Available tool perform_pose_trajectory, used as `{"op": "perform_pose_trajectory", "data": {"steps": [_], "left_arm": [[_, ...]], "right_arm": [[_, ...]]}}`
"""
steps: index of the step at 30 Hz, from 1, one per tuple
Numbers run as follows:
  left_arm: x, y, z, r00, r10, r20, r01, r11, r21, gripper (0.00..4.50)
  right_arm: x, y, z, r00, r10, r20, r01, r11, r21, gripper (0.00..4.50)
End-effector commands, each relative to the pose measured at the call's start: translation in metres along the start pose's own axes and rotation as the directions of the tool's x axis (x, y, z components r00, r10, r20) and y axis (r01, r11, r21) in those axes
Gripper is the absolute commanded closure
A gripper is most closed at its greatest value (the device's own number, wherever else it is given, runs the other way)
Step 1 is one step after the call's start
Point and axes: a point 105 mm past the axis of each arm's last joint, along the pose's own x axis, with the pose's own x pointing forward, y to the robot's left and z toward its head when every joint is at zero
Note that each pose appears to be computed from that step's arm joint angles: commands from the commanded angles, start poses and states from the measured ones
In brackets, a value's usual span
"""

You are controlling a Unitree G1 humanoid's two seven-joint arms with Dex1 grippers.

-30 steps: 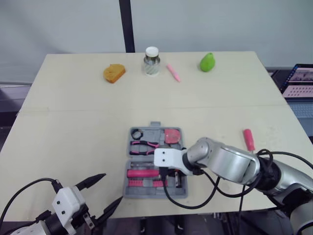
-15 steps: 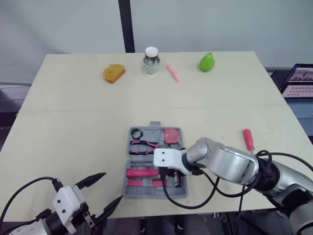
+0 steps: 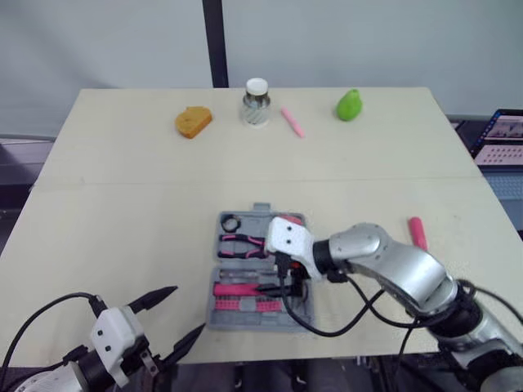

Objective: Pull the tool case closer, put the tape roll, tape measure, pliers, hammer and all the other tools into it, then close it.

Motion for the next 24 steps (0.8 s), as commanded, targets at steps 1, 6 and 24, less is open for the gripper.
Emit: {"op": "perform_pose_trajectory", "data": {"steps": [1,6,24], "left_arm": [[0.003,0.001,0.005,1.0,-0.01,0.024,0.009,1.0,0.03,0.0],[0.007,0.005,0.008,0.999,-0.006,0.036,0.005,0.999,0.045,0.0],[0.007,0.003,0.007,1.0,-0.009,0.03,0.007,0.999,0.049,0.0]], "right_arm": [[-0.003,0.001,0.008,0.993,0.005,0.118,-0.004,1.0,-0.006,1.92],[0.01,0.009,-0.008,0.993,0.041,0.109,-0.044,0.999,0.024,4.37],[0.028,0.013,-0.042,0.997,0.076,-0.004,-0.076,0.997,-0.023,4.44]]}}
